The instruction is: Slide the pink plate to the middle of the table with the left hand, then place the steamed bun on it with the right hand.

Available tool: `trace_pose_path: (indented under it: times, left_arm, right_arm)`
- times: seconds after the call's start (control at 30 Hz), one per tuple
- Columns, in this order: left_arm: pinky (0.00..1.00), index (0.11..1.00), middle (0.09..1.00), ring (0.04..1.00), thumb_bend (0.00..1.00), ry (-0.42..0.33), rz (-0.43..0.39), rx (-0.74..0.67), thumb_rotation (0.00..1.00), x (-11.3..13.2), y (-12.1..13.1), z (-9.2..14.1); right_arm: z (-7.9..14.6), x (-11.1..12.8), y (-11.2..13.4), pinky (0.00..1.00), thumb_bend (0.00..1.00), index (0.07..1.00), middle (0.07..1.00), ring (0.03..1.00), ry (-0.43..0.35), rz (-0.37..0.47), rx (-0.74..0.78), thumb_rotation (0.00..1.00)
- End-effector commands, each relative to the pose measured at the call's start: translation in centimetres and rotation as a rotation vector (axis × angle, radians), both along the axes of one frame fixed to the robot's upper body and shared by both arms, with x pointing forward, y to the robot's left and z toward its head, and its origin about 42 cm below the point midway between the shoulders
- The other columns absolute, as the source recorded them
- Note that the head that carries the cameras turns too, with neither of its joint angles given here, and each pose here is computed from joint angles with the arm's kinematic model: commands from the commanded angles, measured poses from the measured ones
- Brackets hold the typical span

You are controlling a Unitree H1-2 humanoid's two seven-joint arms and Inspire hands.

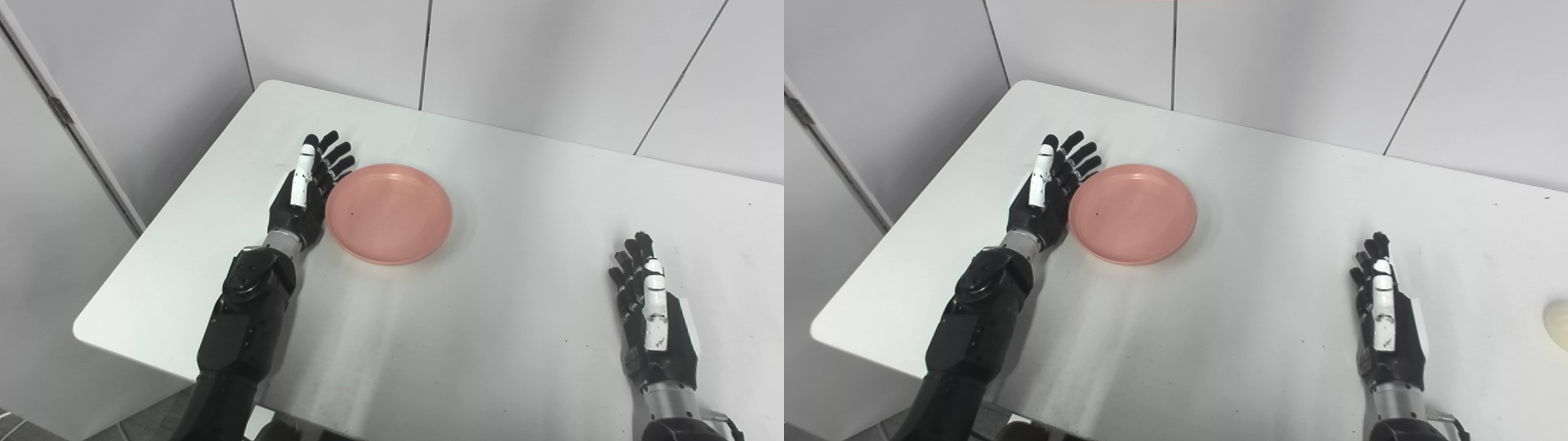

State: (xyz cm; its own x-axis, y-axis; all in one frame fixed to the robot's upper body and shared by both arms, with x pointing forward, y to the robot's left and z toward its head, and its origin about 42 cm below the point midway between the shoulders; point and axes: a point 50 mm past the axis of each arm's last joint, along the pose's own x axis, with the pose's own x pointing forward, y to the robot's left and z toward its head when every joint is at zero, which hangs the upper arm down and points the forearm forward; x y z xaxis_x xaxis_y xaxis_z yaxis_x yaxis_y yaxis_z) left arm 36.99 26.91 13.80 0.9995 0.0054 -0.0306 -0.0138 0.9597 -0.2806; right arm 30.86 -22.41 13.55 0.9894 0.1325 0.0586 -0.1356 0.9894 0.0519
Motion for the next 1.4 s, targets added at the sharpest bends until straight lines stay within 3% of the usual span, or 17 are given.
trace_pose_path:
  times: [0.0,0.73,1.07,1.37]
  left_arm:
    - [0.93,0.909,0.910,0.912,0.48,0.066,-0.046,-0.008,1.00,-0.5,-1.1,-1.1]
    - [0.97,0.940,0.940,0.936,0.46,0.105,-0.279,-0.074,1.00,-2.4,-8.0,-1.3]
    - [0.95,0.925,0.919,0.919,0.45,0.120,-0.350,-0.106,1.00,-3.6,-9.1,-2.1]
    - [0.93,0.917,0.915,0.907,0.47,0.143,-0.352,-0.113,1.00,-4.5,-8.6,-3.3]
  right_arm:
    - [0.2,-0.1,0.3,1.00,0.25,1.000,1.000,1.000,-0.017,-0.004,0.012,1.00]
    - [0.2,-0.2,1.5,1.00,0.27,1.000,0.995,0.983,-0.018,-0.019,-0.026,1.00]
    - [0.2,-0.3,2.0,1.00,0.28,1.000,0.994,0.980,-0.012,-0.021,-0.033,1.00]
    - [0.2,-0.2,2.4,1.00,0.31,1.000,0.997,0.987,-0.005,-0.018,-0.035,1.00]
